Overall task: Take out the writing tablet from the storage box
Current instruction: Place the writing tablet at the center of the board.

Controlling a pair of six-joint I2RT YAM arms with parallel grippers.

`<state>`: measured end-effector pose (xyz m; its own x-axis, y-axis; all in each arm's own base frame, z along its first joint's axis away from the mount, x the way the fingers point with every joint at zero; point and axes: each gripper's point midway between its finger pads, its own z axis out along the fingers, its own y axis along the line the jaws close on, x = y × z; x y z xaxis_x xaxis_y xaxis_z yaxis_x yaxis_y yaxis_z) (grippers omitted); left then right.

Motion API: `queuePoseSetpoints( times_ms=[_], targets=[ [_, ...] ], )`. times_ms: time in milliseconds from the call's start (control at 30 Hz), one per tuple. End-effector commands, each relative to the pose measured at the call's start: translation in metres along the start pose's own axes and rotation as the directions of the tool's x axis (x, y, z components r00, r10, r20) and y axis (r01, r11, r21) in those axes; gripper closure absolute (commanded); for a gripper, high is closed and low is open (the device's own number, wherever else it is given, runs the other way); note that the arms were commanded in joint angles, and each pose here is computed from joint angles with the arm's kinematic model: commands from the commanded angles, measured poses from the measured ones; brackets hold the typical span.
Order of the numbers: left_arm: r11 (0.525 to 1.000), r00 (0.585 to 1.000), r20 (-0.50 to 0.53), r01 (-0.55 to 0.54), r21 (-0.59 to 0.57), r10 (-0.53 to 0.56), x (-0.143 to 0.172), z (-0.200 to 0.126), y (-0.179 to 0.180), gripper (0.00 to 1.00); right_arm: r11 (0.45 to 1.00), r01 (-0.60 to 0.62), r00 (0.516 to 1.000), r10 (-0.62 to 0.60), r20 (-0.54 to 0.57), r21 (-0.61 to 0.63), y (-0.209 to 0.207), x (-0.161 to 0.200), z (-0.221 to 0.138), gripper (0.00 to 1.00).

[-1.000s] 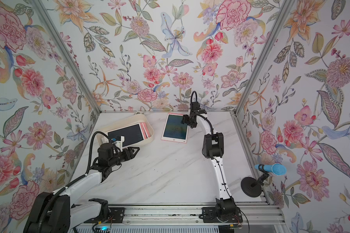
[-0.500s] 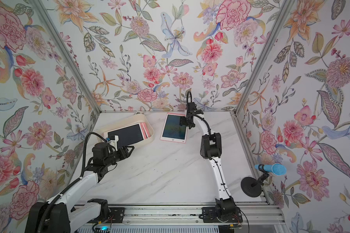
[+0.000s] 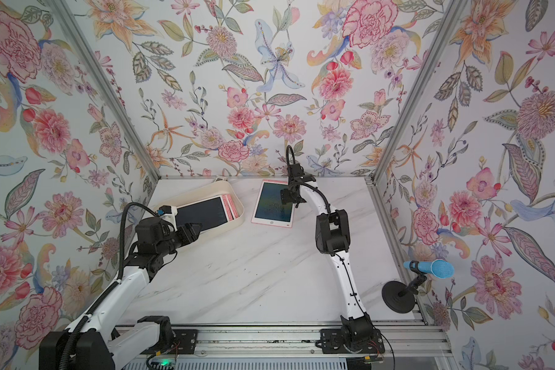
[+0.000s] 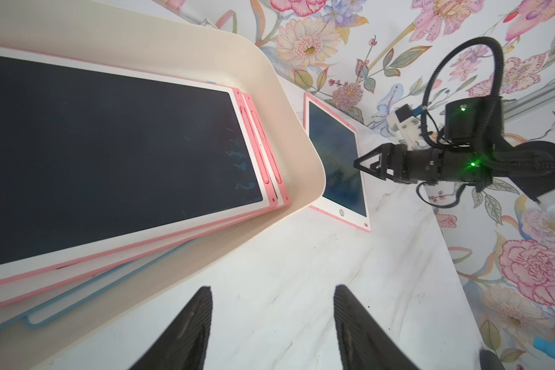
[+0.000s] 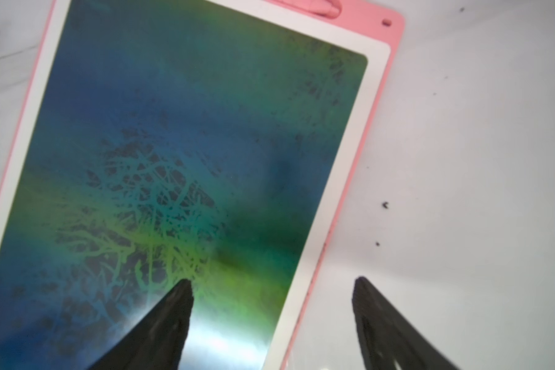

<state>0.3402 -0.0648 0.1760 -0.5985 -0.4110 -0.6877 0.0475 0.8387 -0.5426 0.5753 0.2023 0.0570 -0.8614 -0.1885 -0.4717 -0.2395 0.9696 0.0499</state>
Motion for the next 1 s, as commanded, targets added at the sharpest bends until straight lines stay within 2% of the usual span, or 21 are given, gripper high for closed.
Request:
queuePoseSetpoints(
  times_ms=[0, 100, 167, 267, 433, 533, 767, 967],
  targets=[
    [0.993, 0.999, 0.000, -0.034, -0.116, 0.034, -0.011, -0.005, 0.019, 0.37, 0.996, 0.083, 0.988, -0.086, 0.130, 0.026, 0.010, -0.033, -0.054, 0.20],
    [0.983, 1.000, 0.007, -0.021, -0.183, 0.022, -0.019, -0.007, 0.034, 0.36, 0.991, 0.130, 0.974, -0.121, 0.194, -0.037, 0.038, -0.037, -0.074, 0.20],
    [0.976, 1.000, 0.013, -0.010, -0.218, 0.013, -0.023, -0.005, 0.043, 0.36, 0.979, 0.140, 0.966, -0.102, 0.239, -0.148, 0.064, -0.037, -0.090, 0.21],
    [0.961, 0.999, 0.032, 0.005, -0.278, 0.004, -0.034, -0.001, 0.058, 0.36, 0.934, 0.168, 0.954, -0.073, 0.291, -0.315, 0.108, -0.034, -0.110, 0.21],
    [0.934, 0.999, 0.048, 0.017, -0.356, 0.000, -0.058, 0.011, 0.082, 0.36, 0.863, 0.233, 0.950, -0.104, 0.294, -0.447, 0.173, -0.022, -0.121, 0.21],
    [0.909, 0.999, 0.042, 0.029, -0.416, -0.012, -0.067, 0.024, 0.105, 0.36, 0.832, 0.264, 0.946, -0.125, 0.298, -0.487, 0.205, -0.018, -0.120, 0.17],
    [0.878, 0.998, -0.029, 0.033, -0.477, -0.054, -0.067, 0.062, 0.148, 0.37, 0.789, 0.274, 0.949, -0.130, 0.286, -0.550, 0.258, -0.015, -0.103, 0.18],
    [0.850, 0.997, -0.054, 0.023, -0.526, -0.060, -0.071, 0.071, 0.169, 0.37, 0.763, 0.291, 0.948, -0.145, 0.285, -0.578, 0.289, -0.007, -0.095, 0.18]
  ],
)
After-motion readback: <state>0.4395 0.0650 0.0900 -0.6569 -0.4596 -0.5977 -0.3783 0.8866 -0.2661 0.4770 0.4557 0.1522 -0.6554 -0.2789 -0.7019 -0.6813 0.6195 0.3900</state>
